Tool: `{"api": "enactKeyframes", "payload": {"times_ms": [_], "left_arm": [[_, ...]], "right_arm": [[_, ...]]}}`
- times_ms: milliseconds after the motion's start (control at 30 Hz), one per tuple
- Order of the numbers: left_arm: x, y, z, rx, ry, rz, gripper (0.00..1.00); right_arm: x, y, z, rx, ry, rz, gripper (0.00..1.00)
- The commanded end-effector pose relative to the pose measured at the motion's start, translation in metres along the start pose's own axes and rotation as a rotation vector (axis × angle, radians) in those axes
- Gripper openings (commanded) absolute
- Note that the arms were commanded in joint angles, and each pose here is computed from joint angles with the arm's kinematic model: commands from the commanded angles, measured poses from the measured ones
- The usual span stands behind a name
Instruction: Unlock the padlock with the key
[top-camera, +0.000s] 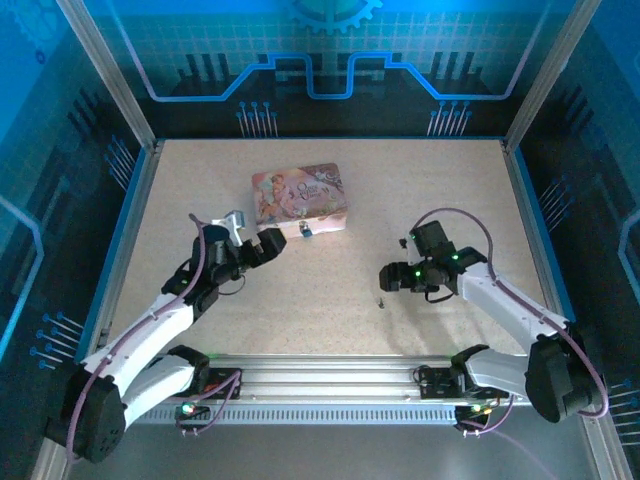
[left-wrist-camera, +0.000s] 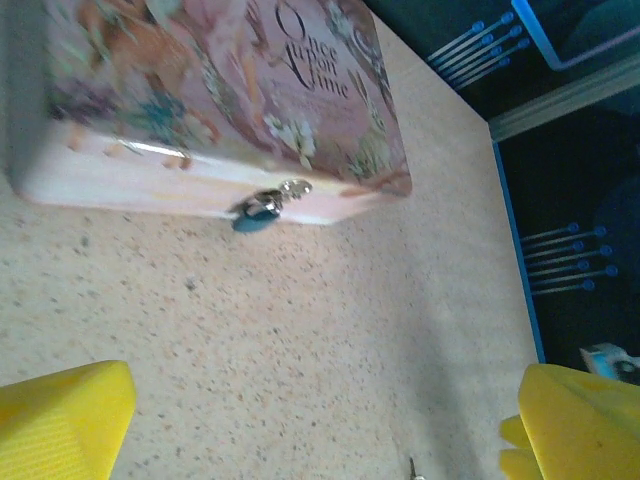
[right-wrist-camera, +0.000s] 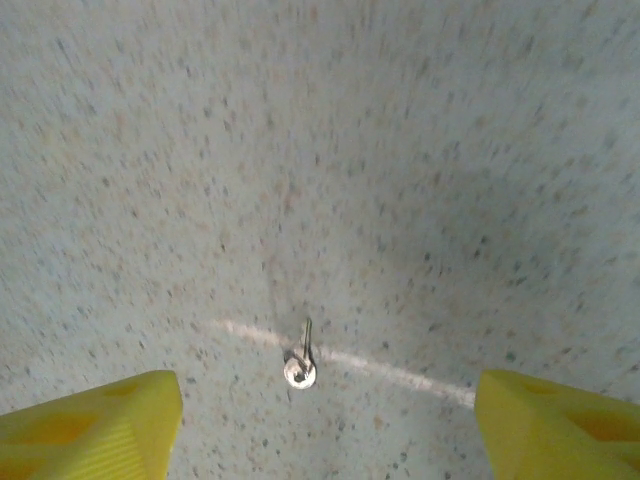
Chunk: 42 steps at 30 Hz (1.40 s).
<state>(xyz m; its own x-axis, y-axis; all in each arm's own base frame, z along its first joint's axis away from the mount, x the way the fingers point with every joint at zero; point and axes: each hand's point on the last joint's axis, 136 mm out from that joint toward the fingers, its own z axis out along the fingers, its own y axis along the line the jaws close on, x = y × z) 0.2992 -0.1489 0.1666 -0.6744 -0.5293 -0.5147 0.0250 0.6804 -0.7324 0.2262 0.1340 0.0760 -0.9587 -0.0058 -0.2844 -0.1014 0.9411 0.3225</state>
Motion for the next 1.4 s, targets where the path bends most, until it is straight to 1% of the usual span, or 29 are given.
{"api": "enactKeyframes", "payload": {"times_ms": [0,100,333,700,933,1367], "left_arm": [[0.008,-0.007,0.007,0.028,0.01,-0.032,0.99],[0.014,-0.009,0.012,0.033,0.024,-0.034,0.99],[0.013,-0.012,0.014,0.041,0.022,-0.035,0.99],[0.012,-0.014,0.011,0.043,0.019,-0.032,0.99],[0.009,-0.018,0.009,0.05,0.012,-0.028,0.99],[0.008,-0.019,0.009,0.047,0.015,-0.025,0.99]], "right_arm": [[0.027,-0.001,0.013,0.021,0.114,0.029,0.72],[0.035,0.005,0.021,0.028,0.158,0.005,0.66],[0.044,0.009,0.035,0.088,0.214,-0.046,0.54],[0.043,0.016,0.046,0.13,0.229,-0.099,0.4],[0.041,0.016,0.049,0.146,0.216,-0.103,0.34],[0.046,0.018,0.059,0.153,0.235,-0.109,0.26]]}}
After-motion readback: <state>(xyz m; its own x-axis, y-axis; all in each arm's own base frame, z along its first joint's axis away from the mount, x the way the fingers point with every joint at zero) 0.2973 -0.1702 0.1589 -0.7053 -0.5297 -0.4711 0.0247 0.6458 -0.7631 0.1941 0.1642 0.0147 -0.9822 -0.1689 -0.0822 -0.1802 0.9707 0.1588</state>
